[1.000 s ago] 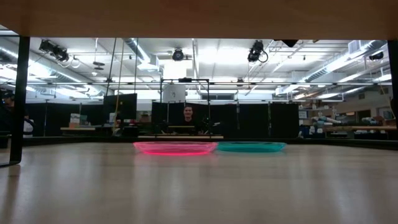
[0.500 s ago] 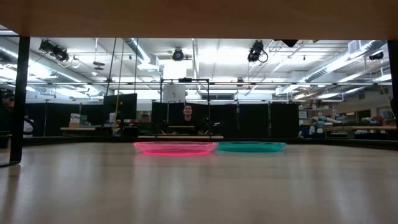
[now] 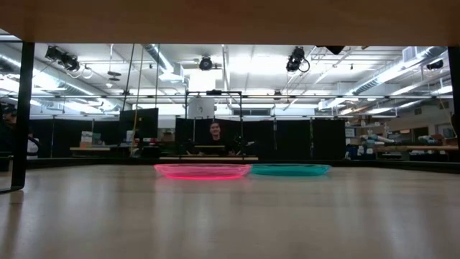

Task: Place and stack plates onto a shelf
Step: Stack the blue plate on top of the blue plate on the shelf

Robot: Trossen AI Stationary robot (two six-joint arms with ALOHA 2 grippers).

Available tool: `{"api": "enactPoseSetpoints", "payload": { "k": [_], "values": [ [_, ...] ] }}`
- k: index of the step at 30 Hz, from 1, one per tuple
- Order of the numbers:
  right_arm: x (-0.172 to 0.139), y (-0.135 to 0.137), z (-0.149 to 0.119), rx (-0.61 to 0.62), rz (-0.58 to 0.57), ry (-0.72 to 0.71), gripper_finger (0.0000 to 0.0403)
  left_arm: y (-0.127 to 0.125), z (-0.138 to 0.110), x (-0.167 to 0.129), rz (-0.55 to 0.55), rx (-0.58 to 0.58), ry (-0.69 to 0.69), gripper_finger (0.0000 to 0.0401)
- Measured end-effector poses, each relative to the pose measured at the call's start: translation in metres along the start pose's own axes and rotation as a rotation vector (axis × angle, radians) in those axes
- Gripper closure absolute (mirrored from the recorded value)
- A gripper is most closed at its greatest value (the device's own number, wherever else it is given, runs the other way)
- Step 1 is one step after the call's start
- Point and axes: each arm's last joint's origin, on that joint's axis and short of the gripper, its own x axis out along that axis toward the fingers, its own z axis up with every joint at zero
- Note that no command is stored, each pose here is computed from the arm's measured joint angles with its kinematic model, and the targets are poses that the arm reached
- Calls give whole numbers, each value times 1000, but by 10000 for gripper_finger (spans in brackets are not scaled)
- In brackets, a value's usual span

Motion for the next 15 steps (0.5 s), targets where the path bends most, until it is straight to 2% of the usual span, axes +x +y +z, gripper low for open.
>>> {"api": "enactPoseSetpoints", "payload": {
  "k": [3, 9, 15],
  "values": [
    [0, 0, 0, -9, 0, 0, 233, 0, 5, -5, -16, 9, 49, 257],
    [0, 0, 0, -26, 0, 0, 233, -1, 16, -26, -87, 41, -5, 257],
    [0, 0, 0, -25, 0, 0, 233, 4, 39, -52, -129, 177, -112, 257]
  ]
}}
